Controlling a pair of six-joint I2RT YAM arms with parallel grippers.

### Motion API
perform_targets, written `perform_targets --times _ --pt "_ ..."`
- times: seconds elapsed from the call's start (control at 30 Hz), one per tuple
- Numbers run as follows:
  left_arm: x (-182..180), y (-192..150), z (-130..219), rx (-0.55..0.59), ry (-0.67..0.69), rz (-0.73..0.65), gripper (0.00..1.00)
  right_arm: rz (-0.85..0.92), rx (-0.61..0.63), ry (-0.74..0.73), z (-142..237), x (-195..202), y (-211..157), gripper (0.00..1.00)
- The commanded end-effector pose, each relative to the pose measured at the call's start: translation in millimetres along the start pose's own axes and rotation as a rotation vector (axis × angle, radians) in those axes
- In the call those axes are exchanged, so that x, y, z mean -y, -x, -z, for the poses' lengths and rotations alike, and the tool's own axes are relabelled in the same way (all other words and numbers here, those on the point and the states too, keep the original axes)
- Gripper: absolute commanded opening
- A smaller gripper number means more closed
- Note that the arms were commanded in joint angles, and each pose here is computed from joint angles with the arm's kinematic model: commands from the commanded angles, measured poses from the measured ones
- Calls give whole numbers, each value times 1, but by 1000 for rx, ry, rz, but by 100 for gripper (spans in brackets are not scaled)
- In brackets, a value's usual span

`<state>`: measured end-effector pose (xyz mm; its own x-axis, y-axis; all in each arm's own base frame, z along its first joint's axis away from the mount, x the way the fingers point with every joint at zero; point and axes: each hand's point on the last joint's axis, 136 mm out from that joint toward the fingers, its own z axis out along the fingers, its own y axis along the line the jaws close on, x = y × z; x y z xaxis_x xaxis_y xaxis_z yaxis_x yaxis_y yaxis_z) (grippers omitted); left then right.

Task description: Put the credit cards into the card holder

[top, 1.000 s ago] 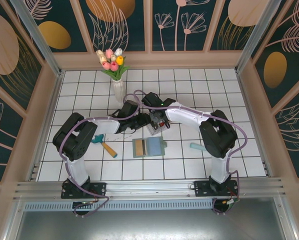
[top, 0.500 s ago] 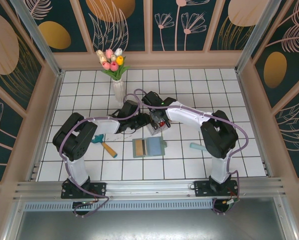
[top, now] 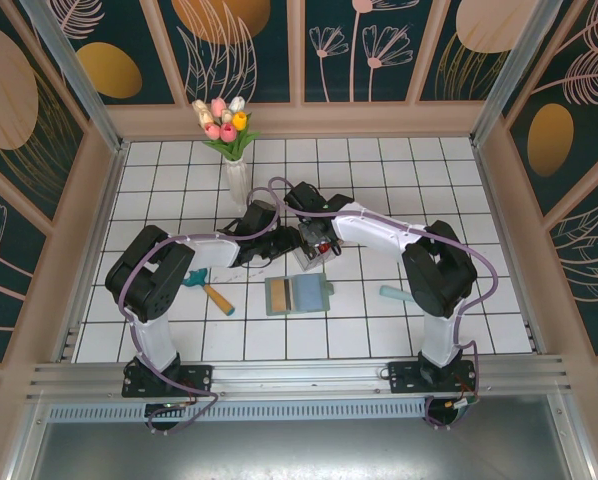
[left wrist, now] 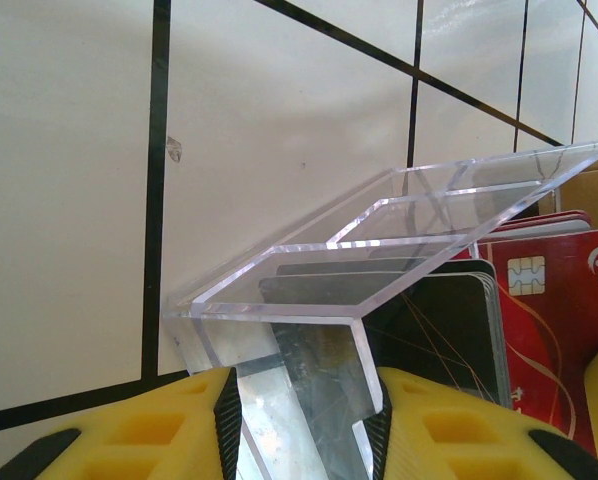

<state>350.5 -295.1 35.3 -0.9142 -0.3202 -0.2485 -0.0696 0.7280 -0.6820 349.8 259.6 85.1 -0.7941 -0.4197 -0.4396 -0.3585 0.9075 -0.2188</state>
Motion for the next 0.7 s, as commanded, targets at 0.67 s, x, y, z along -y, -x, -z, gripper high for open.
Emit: perform_targets --times 0.67 --pt "-10 -5 9 -12 30 -12 43 -155 94 219 57 0 24 0"
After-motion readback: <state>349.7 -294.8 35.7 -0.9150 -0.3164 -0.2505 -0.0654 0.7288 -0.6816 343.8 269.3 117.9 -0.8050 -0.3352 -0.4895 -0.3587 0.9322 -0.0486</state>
